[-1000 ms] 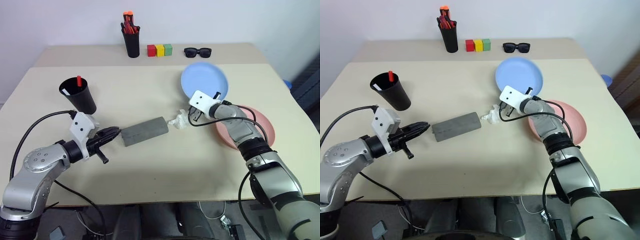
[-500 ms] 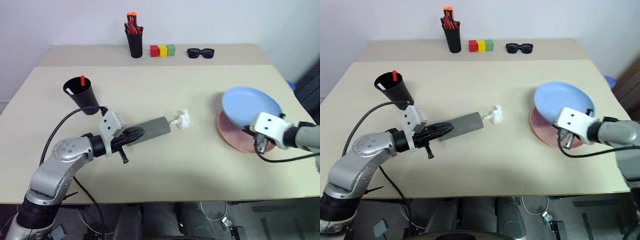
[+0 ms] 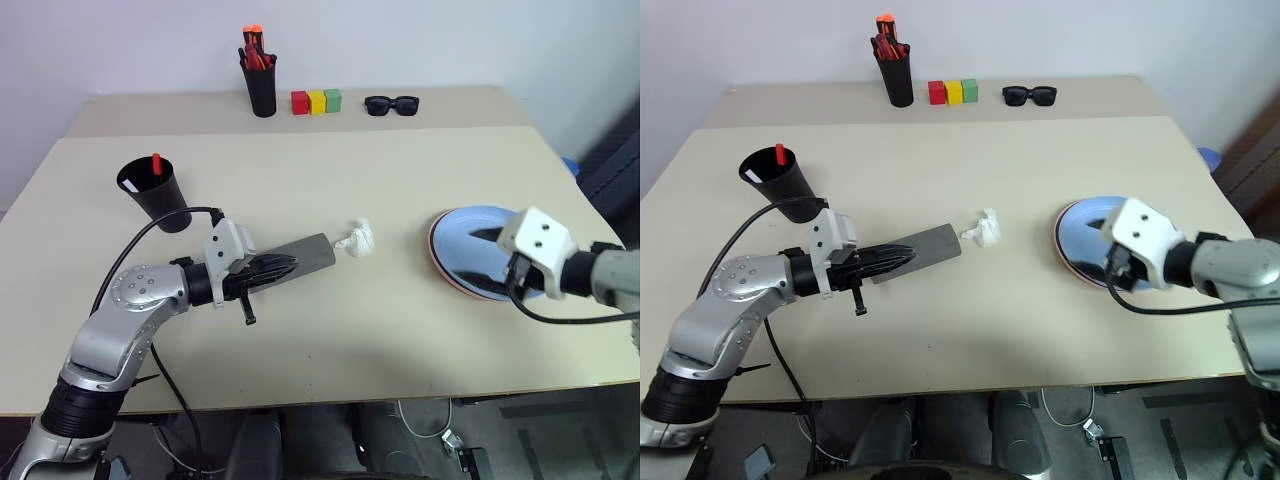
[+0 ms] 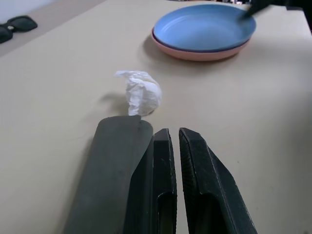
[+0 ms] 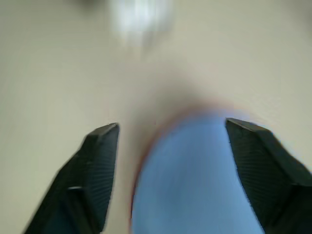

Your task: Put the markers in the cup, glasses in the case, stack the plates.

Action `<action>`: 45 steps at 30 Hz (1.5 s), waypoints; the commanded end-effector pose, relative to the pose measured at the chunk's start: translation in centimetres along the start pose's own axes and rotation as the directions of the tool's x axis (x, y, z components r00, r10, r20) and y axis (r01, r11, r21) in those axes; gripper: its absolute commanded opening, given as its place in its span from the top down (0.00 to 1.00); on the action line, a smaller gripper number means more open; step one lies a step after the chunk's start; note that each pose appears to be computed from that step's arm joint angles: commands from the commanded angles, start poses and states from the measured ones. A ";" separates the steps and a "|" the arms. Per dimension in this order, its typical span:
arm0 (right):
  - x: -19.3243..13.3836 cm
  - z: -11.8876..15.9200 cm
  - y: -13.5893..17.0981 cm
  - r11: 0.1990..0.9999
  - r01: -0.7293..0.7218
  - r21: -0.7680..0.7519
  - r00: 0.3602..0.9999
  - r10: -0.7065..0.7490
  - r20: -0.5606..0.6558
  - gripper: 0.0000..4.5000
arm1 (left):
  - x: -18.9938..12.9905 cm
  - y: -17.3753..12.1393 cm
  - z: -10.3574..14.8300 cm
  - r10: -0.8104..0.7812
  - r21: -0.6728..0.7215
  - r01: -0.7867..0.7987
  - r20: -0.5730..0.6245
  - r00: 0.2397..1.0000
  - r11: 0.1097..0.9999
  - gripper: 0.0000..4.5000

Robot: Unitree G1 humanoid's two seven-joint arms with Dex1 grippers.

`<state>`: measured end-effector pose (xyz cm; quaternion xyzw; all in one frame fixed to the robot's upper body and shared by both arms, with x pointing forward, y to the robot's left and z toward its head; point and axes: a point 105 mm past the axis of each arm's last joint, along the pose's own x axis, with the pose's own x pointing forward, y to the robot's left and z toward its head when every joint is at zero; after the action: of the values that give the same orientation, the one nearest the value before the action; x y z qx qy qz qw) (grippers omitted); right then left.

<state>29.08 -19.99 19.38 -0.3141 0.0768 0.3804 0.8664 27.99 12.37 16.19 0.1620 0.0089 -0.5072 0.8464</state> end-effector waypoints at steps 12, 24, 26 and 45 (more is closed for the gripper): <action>11.7 -0.4 3.1 0.997 0.028 0.067 0.998 -0.031 0.051 0.22 | -5.1 2.2 -1.4 0.219 0.027 -0.218 -0.088 0.972 0.976 0.95; 12.5 -0.3 1.6 0.989 0.125 0.079 0.989 -0.130 0.069 0.99 | -4.3 0.9 -1.0 0.199 0.007 -0.199 -0.070 0.978 0.980 0.95; 11.1 -0.1 0.6 0.984 0.159 0.077 0.983 -0.165 0.076 0.99 | -4.1 0.8 -1.1 0.193 0.006 -0.193 -0.071 0.979 0.981 0.95; -1.9 -6.8 -4.0 0.943 0.330 -0.033 0.923 -0.330 -0.197 0.36 | -2.9 4.2 -1.9 0.257 0.005 -0.257 -0.017 0.966 0.966 0.95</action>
<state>31.07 -28.26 14.69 -0.3465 0.1560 0.1823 0.9068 30.02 16.22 14.67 0.1569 0.0219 -0.4192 0.8940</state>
